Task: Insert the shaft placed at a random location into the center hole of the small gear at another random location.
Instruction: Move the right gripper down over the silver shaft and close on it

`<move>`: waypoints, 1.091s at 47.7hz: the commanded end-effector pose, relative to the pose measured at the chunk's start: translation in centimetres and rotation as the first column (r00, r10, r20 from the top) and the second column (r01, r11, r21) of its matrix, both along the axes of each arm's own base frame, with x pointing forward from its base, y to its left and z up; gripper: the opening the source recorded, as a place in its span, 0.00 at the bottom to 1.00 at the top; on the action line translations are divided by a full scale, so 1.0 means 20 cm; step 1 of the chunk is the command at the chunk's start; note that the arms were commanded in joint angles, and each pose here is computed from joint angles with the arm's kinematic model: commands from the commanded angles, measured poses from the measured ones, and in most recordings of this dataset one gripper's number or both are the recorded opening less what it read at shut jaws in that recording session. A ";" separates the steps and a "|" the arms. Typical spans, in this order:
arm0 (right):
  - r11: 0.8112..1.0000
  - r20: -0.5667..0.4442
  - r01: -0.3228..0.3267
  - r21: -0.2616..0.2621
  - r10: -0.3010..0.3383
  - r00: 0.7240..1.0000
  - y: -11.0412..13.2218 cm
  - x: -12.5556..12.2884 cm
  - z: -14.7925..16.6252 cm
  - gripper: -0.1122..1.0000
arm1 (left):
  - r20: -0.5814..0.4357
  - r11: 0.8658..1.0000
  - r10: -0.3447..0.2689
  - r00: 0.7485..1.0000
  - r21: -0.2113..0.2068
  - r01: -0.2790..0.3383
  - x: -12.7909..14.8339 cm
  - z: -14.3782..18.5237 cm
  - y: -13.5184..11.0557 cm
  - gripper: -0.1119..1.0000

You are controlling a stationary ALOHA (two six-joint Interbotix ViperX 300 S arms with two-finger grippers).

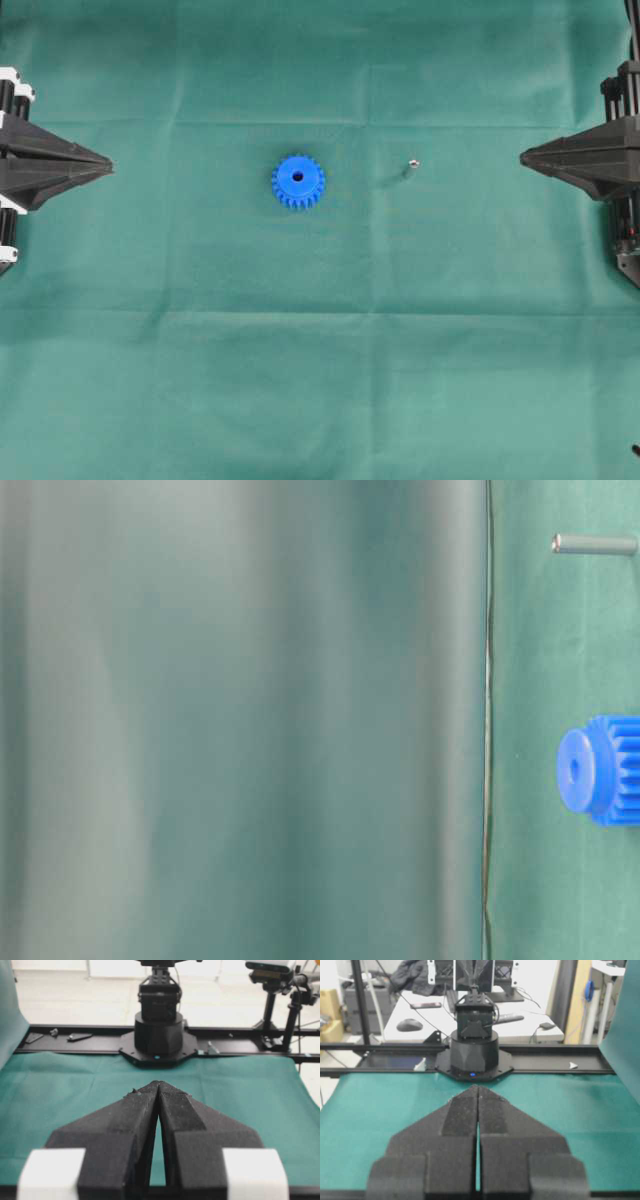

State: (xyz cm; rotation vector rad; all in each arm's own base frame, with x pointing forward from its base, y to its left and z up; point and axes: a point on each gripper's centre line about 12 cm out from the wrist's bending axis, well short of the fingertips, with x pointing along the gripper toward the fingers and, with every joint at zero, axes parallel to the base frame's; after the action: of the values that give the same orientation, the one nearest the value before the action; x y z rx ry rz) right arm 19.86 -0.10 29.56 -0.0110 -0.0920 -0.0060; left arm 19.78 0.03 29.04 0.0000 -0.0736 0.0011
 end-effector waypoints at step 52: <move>0.987 -0.369 0.161 -0.018 -0.156 0.916 -0.23 0.36 -0.65 0.86 | 0.000 1.000 -0.008 1.000 0.020 0.008 0.02 0.04 -0.01 0.10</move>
State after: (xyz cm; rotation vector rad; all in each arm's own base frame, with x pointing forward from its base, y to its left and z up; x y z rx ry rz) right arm 26.34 -4.25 16.81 0.0052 0.2984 -0.1564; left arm 19.97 -0.08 28.93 0.0148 -0.0506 -0.0056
